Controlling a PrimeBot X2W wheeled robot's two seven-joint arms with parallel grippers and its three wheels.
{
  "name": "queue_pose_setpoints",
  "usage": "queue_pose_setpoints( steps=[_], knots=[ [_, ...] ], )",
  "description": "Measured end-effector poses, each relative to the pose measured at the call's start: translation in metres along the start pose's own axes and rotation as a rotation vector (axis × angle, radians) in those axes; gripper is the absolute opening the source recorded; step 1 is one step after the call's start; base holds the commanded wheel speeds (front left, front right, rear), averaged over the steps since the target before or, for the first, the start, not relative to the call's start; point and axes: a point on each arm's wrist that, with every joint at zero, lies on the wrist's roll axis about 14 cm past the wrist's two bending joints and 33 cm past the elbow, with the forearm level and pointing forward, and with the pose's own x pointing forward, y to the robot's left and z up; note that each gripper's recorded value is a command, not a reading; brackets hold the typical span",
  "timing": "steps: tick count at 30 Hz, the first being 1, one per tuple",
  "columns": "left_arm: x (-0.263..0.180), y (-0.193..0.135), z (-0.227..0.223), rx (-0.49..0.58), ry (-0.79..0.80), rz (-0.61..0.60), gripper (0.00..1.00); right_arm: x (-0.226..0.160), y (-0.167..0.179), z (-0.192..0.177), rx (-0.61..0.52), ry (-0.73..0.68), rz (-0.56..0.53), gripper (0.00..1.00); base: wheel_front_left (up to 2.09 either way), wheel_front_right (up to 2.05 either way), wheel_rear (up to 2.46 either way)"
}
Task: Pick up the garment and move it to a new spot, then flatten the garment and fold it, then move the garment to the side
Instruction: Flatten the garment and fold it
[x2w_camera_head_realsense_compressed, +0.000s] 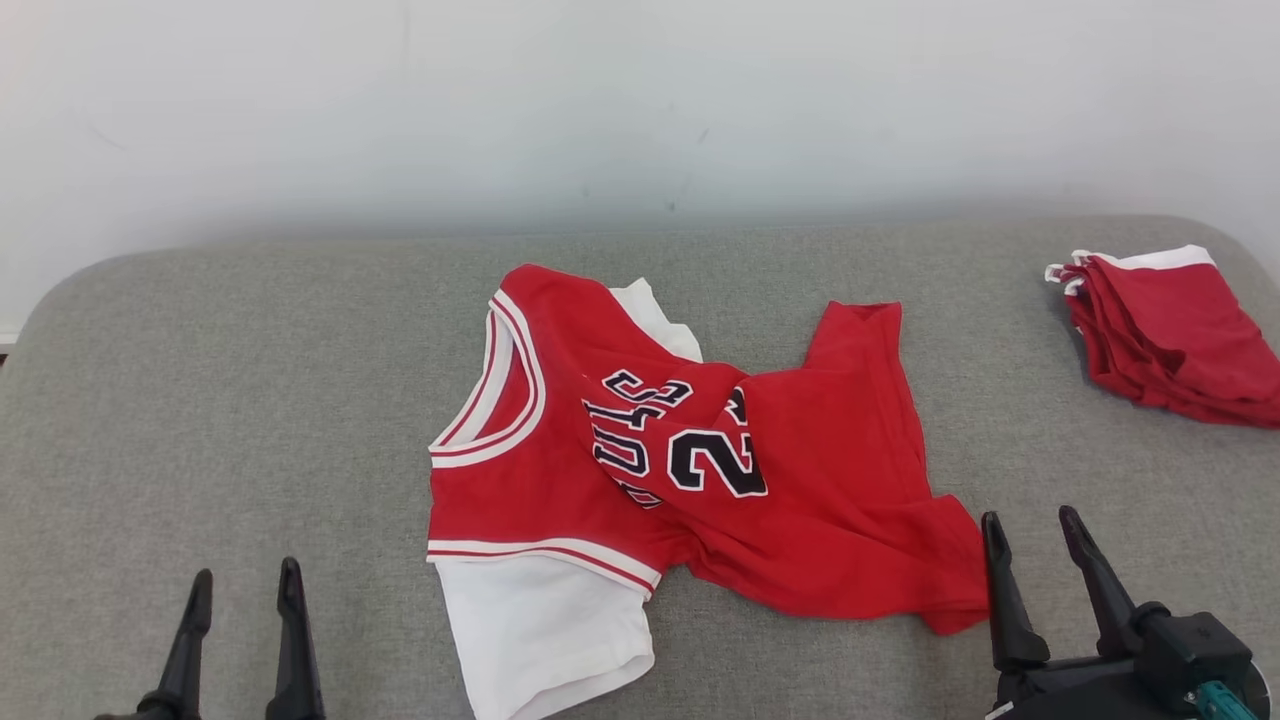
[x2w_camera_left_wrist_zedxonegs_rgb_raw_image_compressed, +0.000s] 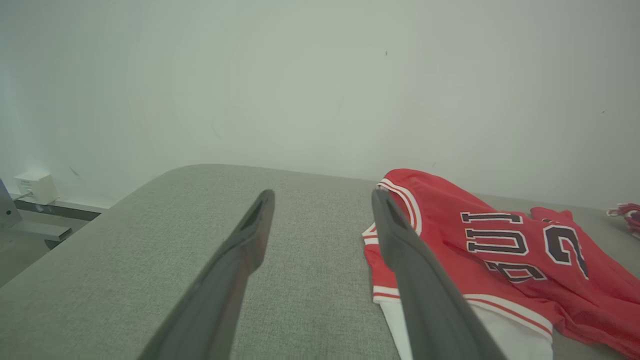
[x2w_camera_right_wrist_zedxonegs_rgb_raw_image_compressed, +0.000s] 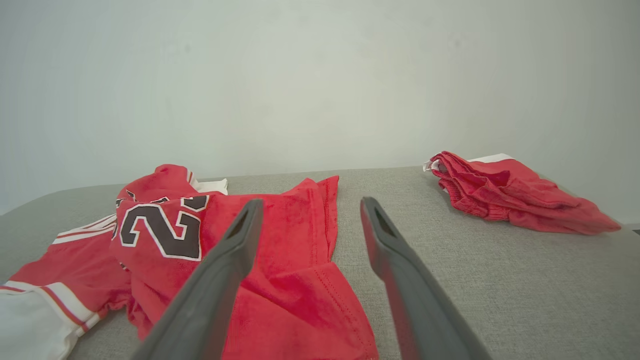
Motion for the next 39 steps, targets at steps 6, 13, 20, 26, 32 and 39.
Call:
queue_pose_setpoints(
  steps=[6,13,20,26,32,39],
  knots=[
    [-0.009,-0.003,-0.012,-0.008,0.032,-0.008,1.00,-0.002,0.005,-0.003,0.001,0.010,0.015,1.00,0.00,0.00,0.00],
    [-0.011,-0.005,-0.020,-0.008,0.054,-0.017,1.00,-0.005,0.008,-0.008,0.006,0.024,0.022,1.00,0.00,0.00,0.00],
    [-0.009,-0.006,-0.023,-0.010,0.063,-0.021,1.00,-0.007,0.006,-0.011,0.007,0.034,0.017,1.00,0.00,0.00,0.00],
    [-0.012,-0.018,-0.043,-0.018,0.125,-0.059,1.00,-0.007,0.001,-0.016,0.004,0.053,0.007,1.00,0.00,0.00,0.00],
    [-0.020,-0.062,-0.081,-0.016,0.251,-0.216,1.00,-0.001,-0.014,-0.027,-0.016,0.092,-0.020,1.00,0.00,0.00,0.00],
    [-0.030,-0.072,-0.123,-0.041,0.400,-0.264,1.00,0.004,-0.031,-0.048,-0.031,0.164,-0.053,1.00,0.00,0.00,0.00]
  ],
)
